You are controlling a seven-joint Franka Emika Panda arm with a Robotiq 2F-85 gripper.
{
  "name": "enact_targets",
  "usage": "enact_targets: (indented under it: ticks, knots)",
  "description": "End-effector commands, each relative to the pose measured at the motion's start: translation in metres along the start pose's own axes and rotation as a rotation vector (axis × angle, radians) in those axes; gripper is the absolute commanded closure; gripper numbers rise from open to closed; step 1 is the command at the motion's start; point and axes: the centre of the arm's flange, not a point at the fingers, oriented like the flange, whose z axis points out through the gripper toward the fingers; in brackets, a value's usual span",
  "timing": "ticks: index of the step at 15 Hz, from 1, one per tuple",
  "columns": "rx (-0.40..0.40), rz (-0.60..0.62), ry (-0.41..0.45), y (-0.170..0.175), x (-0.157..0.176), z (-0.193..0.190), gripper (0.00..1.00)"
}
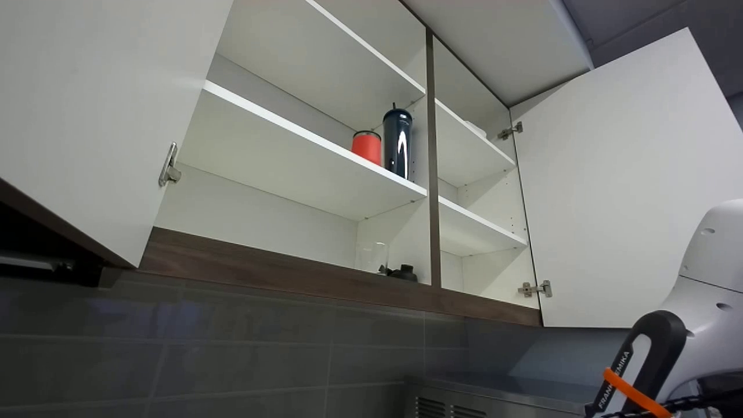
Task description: Put the white plate into the cupboard
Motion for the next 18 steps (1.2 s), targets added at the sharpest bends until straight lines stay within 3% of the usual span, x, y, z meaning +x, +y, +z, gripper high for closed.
enact_targets:
  ticks: [1, 7, 8, 12, 15, 18]
  knots:
    - [0.092, 0.016, 0.006, 0.008, 0.010, 0.017, 0.00]
    - [0.180, 0.090, 0.142, 0.017, 0.018, 0.028, 0.00]
    - [0.156, 0.077, 0.106, 0.016, 0.017, 0.014, 0.00]
    - [0.164, 0.093, 0.126, 0.018, 0.019, 0.017, 0.00]
    - [0.153, 0.234, 0.108, 0.021, 0.042, 0.035, 0.00]
    - [0.172, 0.250, 0.105, 0.027, 0.048, 0.045, 0.00]
